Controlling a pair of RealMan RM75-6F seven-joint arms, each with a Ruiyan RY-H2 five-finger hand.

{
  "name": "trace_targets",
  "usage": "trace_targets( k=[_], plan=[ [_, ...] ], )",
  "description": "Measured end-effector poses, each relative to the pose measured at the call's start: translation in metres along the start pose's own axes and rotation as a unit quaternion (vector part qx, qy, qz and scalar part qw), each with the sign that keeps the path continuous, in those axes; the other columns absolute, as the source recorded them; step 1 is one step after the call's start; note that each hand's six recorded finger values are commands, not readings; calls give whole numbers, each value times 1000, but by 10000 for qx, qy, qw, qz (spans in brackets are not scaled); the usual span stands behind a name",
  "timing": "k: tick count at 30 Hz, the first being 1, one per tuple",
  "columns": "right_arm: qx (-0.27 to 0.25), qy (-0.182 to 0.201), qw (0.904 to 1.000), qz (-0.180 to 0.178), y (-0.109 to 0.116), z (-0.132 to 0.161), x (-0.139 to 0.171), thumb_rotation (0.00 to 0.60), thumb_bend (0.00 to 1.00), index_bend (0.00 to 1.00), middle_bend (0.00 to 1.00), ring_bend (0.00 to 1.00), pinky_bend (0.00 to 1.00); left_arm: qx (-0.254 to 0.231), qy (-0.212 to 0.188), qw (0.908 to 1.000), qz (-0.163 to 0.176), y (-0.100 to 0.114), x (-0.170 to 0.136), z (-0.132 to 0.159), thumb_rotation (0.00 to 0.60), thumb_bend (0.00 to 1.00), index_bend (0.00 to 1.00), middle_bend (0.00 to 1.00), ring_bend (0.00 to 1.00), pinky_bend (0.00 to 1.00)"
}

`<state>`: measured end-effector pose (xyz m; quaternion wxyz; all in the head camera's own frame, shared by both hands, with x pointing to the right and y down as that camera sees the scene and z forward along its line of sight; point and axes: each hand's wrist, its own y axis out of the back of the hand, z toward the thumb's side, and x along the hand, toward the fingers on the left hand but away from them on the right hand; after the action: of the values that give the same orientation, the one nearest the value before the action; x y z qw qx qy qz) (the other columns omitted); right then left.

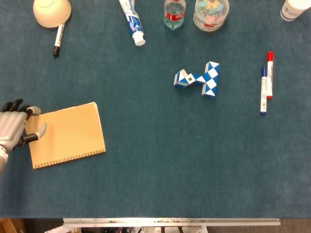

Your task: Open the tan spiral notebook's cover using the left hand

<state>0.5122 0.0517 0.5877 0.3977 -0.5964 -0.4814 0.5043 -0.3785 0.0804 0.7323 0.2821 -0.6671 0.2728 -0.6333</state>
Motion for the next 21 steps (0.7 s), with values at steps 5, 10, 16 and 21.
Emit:
trace_targets(
  k=[5, 10, 16, 21],
  plan=[
    [4, 6, 10000, -6, 0, 1, 0, 600, 395, 339, 281, 208, 306, 204, -522, 9981, 243, 7, -7, 21, 83, 347, 0, 40, 15, 71],
    [18, -9, 10000, -10, 1, 0, 0, 600, 395, 339, 281, 208, 306, 392, -1136, 9919, 420, 11, -17, 48, 129, 345, 0, 0, 0, 71],
    [19, -22, 10000, 17, -1, 0, 1, 600, 396, 339, 281, 208, 306, 713, -1654, 9829, 381, 4, -26, 77, 237, 345, 0, 0, 0, 53],
    [13, -17, 10000, 19, -1, -1, 1, 600, 395, 339, 280, 208, 306, 980, -1943, 9755, 329, -5, -25, 97, 333, 345, 0, 0, 0, 42]
  ],
)
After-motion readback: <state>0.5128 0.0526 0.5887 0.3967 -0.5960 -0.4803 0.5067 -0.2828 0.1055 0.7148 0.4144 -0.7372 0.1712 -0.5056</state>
